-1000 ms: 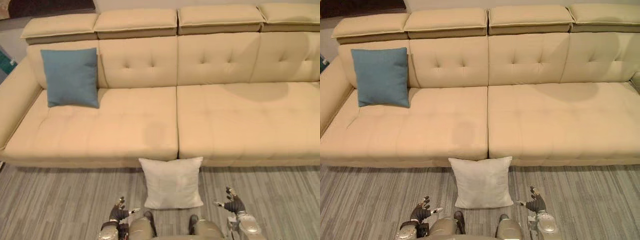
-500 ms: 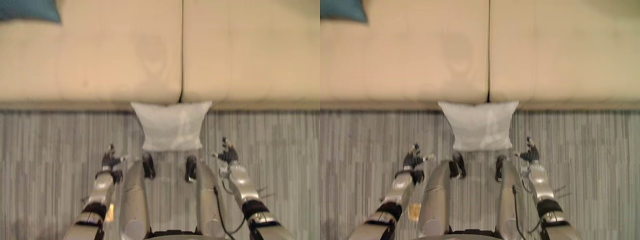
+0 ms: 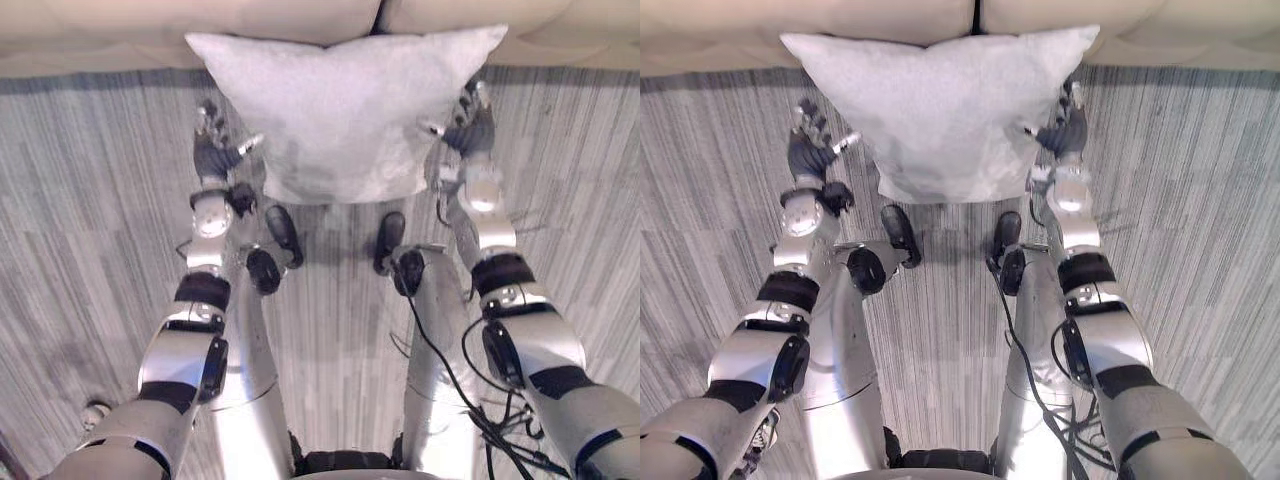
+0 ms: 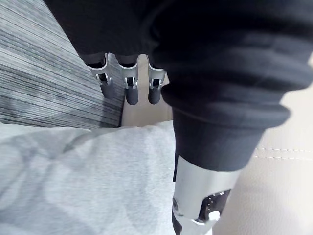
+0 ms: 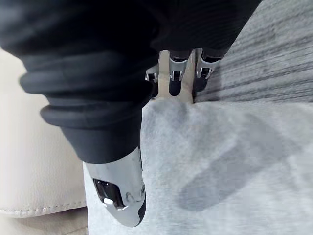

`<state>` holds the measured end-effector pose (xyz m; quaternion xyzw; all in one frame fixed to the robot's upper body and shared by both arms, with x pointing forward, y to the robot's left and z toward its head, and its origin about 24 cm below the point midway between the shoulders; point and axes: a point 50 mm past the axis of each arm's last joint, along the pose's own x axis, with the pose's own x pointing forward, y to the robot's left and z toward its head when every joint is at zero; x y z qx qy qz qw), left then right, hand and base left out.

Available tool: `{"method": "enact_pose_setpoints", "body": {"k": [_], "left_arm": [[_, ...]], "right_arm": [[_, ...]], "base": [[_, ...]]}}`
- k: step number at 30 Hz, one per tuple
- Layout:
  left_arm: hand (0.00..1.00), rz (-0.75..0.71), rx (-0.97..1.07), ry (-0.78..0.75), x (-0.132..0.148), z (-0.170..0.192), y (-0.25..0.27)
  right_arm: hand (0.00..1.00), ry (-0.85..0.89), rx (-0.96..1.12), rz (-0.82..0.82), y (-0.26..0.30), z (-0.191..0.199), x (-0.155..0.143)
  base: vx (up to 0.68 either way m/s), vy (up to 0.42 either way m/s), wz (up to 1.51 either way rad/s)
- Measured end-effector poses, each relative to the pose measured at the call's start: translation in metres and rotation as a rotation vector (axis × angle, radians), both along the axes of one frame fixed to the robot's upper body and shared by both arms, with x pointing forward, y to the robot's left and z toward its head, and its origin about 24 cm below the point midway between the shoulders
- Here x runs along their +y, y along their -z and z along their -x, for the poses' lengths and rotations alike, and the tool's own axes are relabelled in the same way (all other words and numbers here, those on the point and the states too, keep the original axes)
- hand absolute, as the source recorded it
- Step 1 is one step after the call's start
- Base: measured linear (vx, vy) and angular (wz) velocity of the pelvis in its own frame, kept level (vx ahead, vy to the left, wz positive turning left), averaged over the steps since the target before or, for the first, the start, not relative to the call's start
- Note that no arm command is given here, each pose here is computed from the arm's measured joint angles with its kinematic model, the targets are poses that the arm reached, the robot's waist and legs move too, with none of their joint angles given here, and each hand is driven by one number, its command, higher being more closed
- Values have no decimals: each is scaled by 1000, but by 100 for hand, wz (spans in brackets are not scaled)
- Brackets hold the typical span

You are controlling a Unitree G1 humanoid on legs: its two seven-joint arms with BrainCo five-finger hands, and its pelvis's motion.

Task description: Pick up cushions and gather them together orderly.

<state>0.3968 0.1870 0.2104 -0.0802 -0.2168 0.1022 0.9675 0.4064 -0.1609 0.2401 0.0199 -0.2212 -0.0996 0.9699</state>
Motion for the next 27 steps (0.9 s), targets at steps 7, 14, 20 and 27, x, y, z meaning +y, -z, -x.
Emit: {"method": "enact_pose_setpoints", "body": {"k": [7,14,20,27], "left_arm": [[100,20,-83,-59,0,0,-34],[100,24,-160,-83,0,11,-46],[100,28,-156,-34,-23,31,-10],[100,91,-62,68,-53,81,65]], "right_arm": [[100,-30,-37,-102,-17,0,20],[100,-120,-103,-95,-24,10,42],[100,-171,-100,-107,19,35,46],[100,-142,-47,-100,91,90,28]], "base": [[-6,25,-2],[-47,7,-2],[-12,-23,-4],[93,-52,7]]}}
